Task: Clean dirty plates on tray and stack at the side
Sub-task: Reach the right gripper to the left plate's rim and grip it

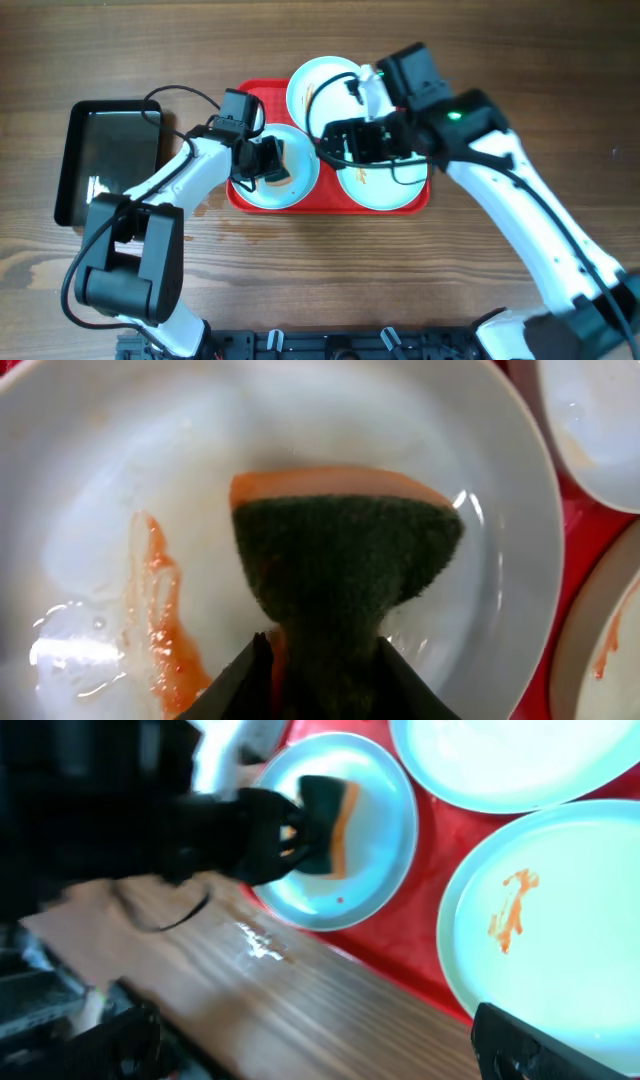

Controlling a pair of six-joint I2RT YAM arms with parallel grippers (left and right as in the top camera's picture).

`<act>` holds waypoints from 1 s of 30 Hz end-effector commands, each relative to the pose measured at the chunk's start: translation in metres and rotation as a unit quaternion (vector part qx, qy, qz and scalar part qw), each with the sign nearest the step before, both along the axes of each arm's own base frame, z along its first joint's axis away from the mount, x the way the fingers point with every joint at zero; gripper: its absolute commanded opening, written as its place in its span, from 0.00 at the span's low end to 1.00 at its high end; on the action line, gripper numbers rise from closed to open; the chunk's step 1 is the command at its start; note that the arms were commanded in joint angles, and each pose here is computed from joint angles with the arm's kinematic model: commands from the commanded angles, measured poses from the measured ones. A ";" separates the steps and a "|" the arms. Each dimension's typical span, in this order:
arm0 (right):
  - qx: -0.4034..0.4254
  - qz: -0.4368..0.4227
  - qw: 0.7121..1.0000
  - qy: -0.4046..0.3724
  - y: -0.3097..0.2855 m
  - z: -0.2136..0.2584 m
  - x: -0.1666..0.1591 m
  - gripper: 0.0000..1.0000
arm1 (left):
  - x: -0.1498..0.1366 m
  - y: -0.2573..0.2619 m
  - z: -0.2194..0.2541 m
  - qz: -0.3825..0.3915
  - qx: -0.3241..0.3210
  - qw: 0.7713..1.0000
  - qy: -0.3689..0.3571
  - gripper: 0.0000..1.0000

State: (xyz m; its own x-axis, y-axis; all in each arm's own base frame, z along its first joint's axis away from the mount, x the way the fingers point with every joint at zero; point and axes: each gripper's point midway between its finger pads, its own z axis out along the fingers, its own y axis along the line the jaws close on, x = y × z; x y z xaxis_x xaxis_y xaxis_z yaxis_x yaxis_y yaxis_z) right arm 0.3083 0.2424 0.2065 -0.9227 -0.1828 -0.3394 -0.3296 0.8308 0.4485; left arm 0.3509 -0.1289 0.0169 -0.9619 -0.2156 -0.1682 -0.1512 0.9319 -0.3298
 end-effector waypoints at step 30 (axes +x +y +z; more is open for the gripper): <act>-0.063 -0.078 0.991 0.091 0.037 -0.198 0.077 0.39 | -0.004 0.014 0.005 0.017 0.007 1.000 0.010 0.38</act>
